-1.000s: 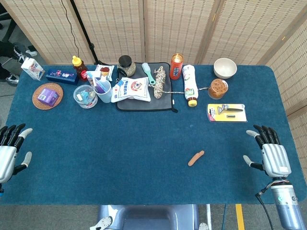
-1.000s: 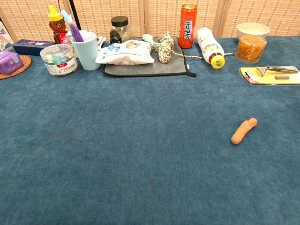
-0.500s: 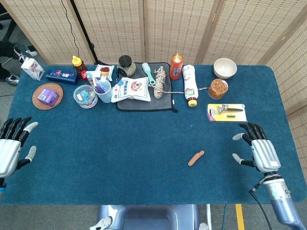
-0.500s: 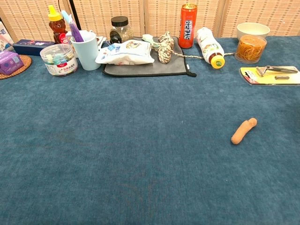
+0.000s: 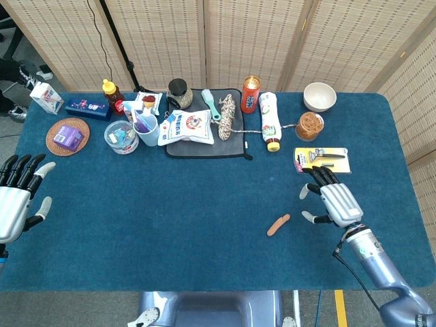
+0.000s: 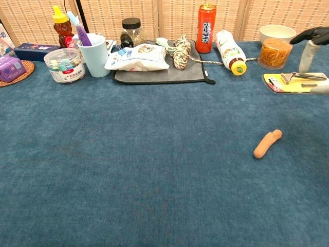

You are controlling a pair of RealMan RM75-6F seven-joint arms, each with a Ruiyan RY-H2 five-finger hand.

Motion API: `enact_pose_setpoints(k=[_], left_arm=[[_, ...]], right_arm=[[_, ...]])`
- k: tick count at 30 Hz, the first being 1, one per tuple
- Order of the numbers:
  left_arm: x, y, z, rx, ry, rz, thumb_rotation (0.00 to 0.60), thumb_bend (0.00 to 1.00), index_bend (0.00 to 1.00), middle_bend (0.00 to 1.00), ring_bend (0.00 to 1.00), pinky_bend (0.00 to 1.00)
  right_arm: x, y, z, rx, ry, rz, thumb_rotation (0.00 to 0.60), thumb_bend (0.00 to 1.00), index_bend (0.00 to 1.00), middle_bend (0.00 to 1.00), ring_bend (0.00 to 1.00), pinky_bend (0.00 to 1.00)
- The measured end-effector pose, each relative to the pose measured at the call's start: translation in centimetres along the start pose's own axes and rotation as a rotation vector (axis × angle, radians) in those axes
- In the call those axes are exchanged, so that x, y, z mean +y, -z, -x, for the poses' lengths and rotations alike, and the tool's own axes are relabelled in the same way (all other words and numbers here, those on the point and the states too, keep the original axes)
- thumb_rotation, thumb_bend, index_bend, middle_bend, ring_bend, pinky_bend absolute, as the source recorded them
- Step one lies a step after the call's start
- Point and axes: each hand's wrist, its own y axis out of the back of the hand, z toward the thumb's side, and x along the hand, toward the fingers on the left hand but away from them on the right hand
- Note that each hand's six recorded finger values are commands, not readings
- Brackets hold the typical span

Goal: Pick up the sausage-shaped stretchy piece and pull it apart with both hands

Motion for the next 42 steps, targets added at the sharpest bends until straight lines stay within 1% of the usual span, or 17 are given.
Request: enact_pose_setpoints(k=[8,17,20,24,27,42], left_arm=[[-0.1,0.2,-0.1,0.008,0.009,-0.003,0.6,0.42,0.15,0.1,0.05,0.0],[-0.2,0.3,-0.2,0.012,0.012,-0.006,0.6,0.42,0.15,0.1,0.05,0.0],[-0.3,0.2,-0.2,0.011,0.015,-0.005,0.6,0.42,0.15,0.09,0.05,0.0],[-0.4,0.2,-0.2,0.009,0.017,-0.006,0.6,0.42,0.15,0.09,0.05,0.0],[-0.4,0.2,-0.2,0.009,0.019,-0.005,0.6,0.42,0.15,0.09,0.05,0.0],[-0.7,0.1,-0.1,0.005,0.029,-0.002,0.6,0.42,0.15,0.08,0.05,0.0]], right_arm=[[-2.0,-0.2,2.4,0.043,-0.066,-0.079,0.6,0.26,0.49,0.1,0.0,0.0],[-4.2,0.1,3.5,0.066,-0.127,-0.143,0.6,0.29,0.48,0.1,0.0,0.0],[-4.8,0.1,3.7,0.075,-0.143,-0.155,0.6,0.31,0.48,0.1,0.0,0.0],[-5.4,0.3,3.8,0.077,-0.157,-0.161,0.6,0.37,0.48,0.1,0.0,0.0],[-5.9,0.4,3.8,0.078,-0.166,-0.164,0.6,0.39,0.49,0.1,0.0,0.0],[-8.0,0.4,3.6,0.105,-0.219,-0.215,0.6,0.4,0.47,0.1,0.0,0.0]])
